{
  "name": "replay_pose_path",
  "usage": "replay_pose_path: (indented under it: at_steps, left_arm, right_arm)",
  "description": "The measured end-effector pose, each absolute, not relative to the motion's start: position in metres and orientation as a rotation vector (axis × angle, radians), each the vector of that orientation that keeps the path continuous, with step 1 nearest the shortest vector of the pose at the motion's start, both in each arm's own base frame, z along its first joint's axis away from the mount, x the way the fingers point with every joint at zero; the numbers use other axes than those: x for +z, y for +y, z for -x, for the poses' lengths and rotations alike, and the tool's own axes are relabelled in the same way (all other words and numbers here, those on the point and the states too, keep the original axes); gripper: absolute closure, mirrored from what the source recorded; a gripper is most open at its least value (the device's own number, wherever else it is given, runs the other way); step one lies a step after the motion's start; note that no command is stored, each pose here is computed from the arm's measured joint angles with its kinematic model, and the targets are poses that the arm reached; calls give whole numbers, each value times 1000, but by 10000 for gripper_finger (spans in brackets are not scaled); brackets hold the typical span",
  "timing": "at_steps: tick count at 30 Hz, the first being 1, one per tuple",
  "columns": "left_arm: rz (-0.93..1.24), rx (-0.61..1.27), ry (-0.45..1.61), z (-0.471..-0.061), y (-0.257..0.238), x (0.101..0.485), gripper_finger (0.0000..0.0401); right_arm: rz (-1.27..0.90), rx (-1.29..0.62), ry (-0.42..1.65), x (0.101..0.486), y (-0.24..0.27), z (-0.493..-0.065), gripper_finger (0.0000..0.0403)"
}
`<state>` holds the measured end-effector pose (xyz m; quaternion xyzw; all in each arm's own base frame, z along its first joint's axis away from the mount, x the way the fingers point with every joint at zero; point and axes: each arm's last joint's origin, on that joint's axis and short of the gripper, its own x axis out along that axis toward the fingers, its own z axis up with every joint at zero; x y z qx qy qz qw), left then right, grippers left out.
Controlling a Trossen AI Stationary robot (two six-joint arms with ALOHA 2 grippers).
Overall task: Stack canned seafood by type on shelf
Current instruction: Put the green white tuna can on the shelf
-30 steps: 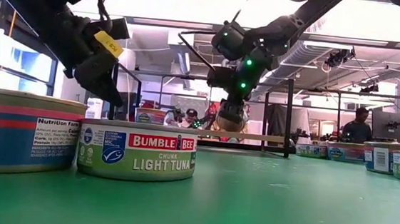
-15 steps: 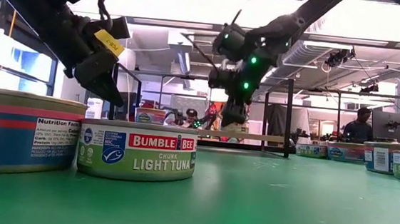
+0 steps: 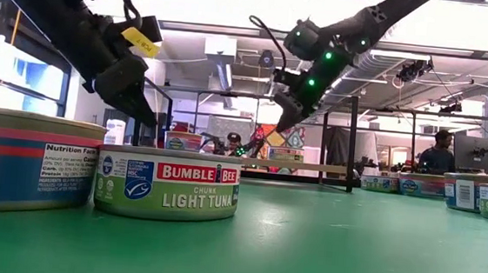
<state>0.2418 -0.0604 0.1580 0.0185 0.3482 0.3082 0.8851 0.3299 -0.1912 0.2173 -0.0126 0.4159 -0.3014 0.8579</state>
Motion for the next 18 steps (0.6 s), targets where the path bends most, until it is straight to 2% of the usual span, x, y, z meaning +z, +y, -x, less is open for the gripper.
replay_pose_path:
  at_steps: [3, 5, 18]
  left_arm:
    - [-47, 632, 717, -243, -61, 159, 401]
    - [-47, 630, 714, -243, -61, 159, 401]
    - [-35, 586, 730, -245, -62, 159, 401]
  right_arm:
    - [23, -634, 878, 214, -194, -330, 382]
    - [29, -632, 853, 215, -194, -332, 397]
    - [-12, -584, 836, 208, -203, -333, 402]
